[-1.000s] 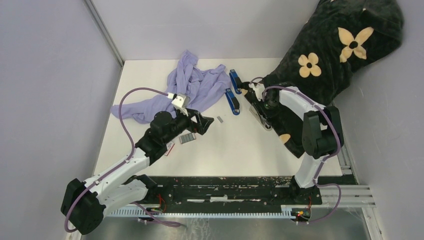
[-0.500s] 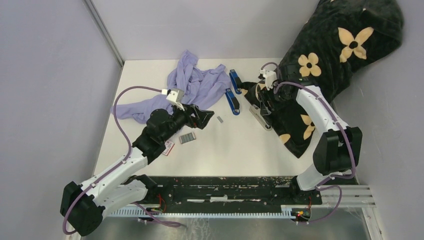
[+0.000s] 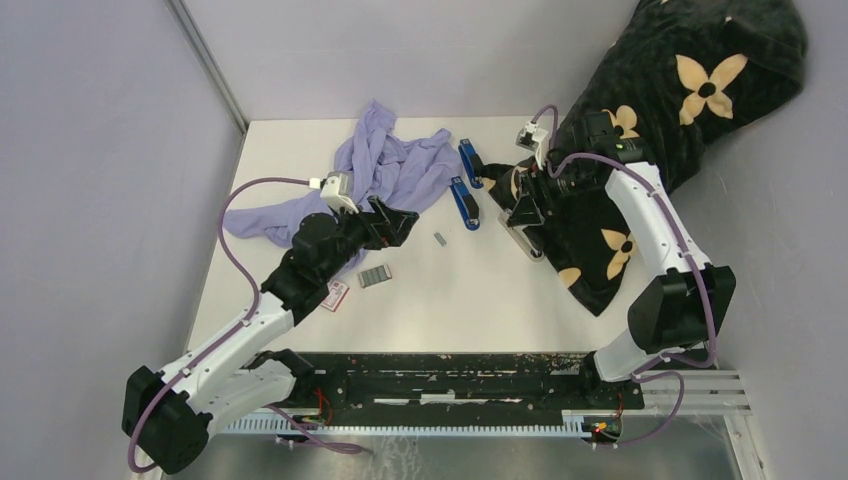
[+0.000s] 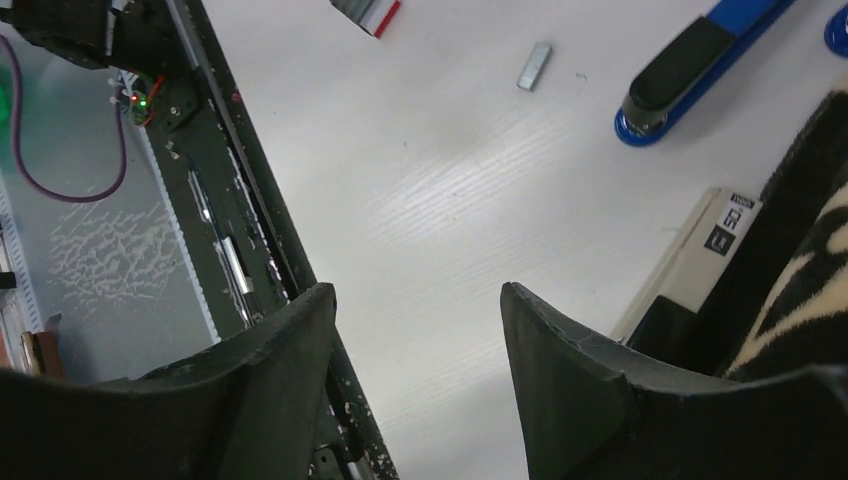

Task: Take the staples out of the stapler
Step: Pick up the stapler from the center of the board.

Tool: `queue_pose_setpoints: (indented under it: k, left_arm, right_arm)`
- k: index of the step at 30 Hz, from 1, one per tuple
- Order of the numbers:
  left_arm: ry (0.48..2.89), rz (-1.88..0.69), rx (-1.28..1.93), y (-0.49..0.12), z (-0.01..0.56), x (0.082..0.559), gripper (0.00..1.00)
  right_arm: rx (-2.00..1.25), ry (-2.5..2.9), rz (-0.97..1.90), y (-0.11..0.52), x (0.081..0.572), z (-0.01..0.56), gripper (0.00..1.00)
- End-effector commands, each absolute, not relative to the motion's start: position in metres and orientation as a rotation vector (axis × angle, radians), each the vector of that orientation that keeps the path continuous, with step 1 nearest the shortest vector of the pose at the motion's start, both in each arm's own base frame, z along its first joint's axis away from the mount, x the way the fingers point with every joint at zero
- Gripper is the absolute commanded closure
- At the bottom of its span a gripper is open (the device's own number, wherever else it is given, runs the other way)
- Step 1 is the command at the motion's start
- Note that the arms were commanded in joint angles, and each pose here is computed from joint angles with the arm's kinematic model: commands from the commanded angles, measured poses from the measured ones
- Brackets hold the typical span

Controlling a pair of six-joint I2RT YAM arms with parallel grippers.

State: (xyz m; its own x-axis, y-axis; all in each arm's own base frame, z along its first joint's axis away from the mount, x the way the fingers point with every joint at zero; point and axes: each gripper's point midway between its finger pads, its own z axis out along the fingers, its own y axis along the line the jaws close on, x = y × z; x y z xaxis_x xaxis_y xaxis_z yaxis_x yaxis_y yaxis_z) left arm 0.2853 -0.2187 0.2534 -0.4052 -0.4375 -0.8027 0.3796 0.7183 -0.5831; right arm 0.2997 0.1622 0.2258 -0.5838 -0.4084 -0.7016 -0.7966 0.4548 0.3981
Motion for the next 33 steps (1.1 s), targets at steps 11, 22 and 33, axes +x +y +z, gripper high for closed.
queue_pose_setpoints:
  k: [11,22,33]
  left_arm:
    - [1.869,-0.898,-0.296,-0.197,0.236,0.273,0.0]
    - [1.833,-0.75,-0.415,-0.175,0.228,0.293,0.0]
    - [1.797,-0.663,-0.378,-0.167,0.225,0.302,0.0]
  right_arm:
    - [-1.09,1.988,1.016,0.192,0.317,0.272,0.33]
    - [-0.858,2.3,0.42,0.211,0.411,0.213,0.32]
    - [-0.71,2.515,0.229,0.235,0.442,0.134,0.29]
